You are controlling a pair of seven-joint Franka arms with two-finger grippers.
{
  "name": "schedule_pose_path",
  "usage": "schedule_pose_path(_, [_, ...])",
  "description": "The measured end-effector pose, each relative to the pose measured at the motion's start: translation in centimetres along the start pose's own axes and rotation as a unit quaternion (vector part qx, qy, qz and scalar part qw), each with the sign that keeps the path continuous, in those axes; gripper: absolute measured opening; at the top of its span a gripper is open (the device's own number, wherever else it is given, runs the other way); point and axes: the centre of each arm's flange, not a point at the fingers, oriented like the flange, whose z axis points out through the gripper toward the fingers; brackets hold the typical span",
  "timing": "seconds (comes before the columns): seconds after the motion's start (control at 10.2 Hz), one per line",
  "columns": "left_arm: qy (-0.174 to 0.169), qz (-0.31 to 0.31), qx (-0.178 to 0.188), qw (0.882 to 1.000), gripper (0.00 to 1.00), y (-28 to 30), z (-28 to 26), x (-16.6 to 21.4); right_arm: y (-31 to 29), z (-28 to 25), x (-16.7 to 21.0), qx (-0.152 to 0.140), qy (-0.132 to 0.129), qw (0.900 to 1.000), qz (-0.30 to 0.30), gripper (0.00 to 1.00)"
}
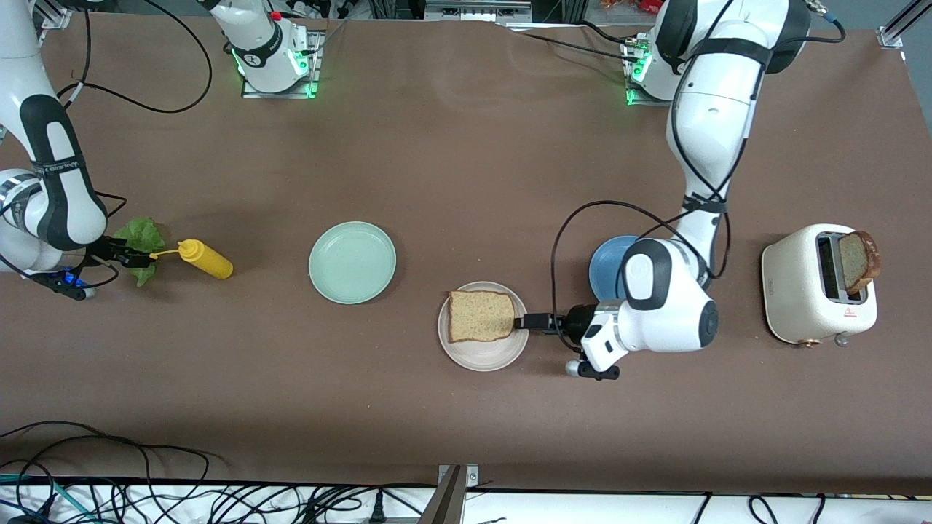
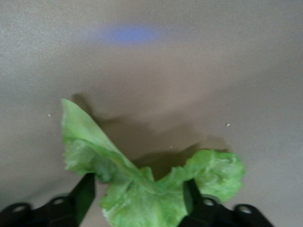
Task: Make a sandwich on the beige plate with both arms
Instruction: 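Release the bread with the left gripper while the right gripper grasps lettuce, then carry the lettuce leaf with the right gripper onto the bread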
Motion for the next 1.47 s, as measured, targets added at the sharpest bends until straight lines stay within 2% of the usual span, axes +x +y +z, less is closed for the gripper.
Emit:
schedule_pose_path(0.2, [-0.019, 0.007, 0.031, 0.999, 1.00, -1.7, -2.8, 0.0, 0.3, -0.2, 0.0, 0.001, 0.001, 1.000, -0.002, 0.44])
schedule_pose_path(0.39, [-0.037, 0.026, 0.089, 0.995, 1.00, -2.6, -5.6, -0.4, 0.3, -0.4, 0.0, 0.001, 0.003, 1.000, -0.003, 0.18])
schedule_pose_path(0.49, [-0.051, 0.033, 0.120, 0.991, 1.00, -3.2, -7.2, -0.7, 0.3, -0.6, 0.0, 0.001, 0.002, 1.000, -0.002, 0.12])
schedule_pose_path(0.68, [-0.067, 0.033, 0.169, 0.983, 1.00, -4.7, -12.1, -1.4, 0.2, -3.0, -0.7, 0.003, -0.012, 1.000, -0.003, 0.12])
schedule_pose_path(1.17, [-0.097, 0.016, 0.254, 0.962, 1.00, -6.4, -21.6, -4.0, -3.3, -17.0, -4.8, 0.001, -0.069, 0.998, 0.014, 0.10])
schedule_pose_path(1.27, [-0.100, 0.012, 0.269, 0.958, 1.00, -6.6, -23.4, -4.6, -5.1, -19.6, -5.7, 0.005, -0.076, 0.997, 0.027, 0.10])
schedule_pose_path(1.47, [-0.101, 0.003, 0.290, 0.952, 1.00, -6.8, -26.4, -5.6, -10.4, -24.3, -7.2, 0.046, -0.077, 0.994, 0.065, 0.10])
